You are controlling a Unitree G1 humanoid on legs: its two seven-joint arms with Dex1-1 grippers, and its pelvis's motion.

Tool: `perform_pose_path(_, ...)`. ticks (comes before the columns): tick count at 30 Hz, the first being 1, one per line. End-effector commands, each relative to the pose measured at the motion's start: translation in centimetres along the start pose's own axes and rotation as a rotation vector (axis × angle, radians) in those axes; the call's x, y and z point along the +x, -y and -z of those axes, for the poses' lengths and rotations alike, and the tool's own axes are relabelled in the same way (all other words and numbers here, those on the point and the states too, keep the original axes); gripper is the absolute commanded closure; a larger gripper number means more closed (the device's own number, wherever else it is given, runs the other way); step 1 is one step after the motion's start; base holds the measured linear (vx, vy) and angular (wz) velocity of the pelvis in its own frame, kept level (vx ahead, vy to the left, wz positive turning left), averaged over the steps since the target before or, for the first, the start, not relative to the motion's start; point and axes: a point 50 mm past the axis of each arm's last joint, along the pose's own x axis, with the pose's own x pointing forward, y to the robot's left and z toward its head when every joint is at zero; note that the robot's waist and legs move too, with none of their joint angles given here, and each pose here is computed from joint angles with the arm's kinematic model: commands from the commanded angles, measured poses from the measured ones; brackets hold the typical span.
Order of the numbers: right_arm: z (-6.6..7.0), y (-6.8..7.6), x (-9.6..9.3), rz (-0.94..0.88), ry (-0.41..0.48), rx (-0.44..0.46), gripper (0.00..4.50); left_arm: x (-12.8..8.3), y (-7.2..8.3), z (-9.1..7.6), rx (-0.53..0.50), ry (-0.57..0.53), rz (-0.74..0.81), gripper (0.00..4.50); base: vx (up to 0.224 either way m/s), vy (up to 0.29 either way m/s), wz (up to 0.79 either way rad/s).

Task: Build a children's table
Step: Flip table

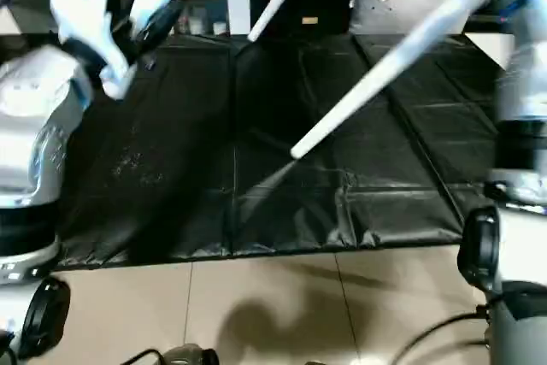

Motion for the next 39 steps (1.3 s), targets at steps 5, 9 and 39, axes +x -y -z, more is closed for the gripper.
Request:
perform_pose_path(5,4.9,-5.4,-4.9,0.027,-0.195,0.196,0.0,-1.1,0.2,2.3,-0.025,-0.022,0.033,2.82,0.0,0.0,0.0)
perform_pose_path(9,5.9,-7.1,-7.1,0.108,-0.222,0.263,0.0,-1.4,0.0,2.8,-0.029,-0.014,0.023,2.91,0.0,0.0,0.0)
perform_pose_path(39,16.1,-2.4,-6.3,0.457,-0.547,0.56,0.0,-3.5,0.3,3.9,0.038,0.074,0.221,2.94,0.0,0.0,0.0)
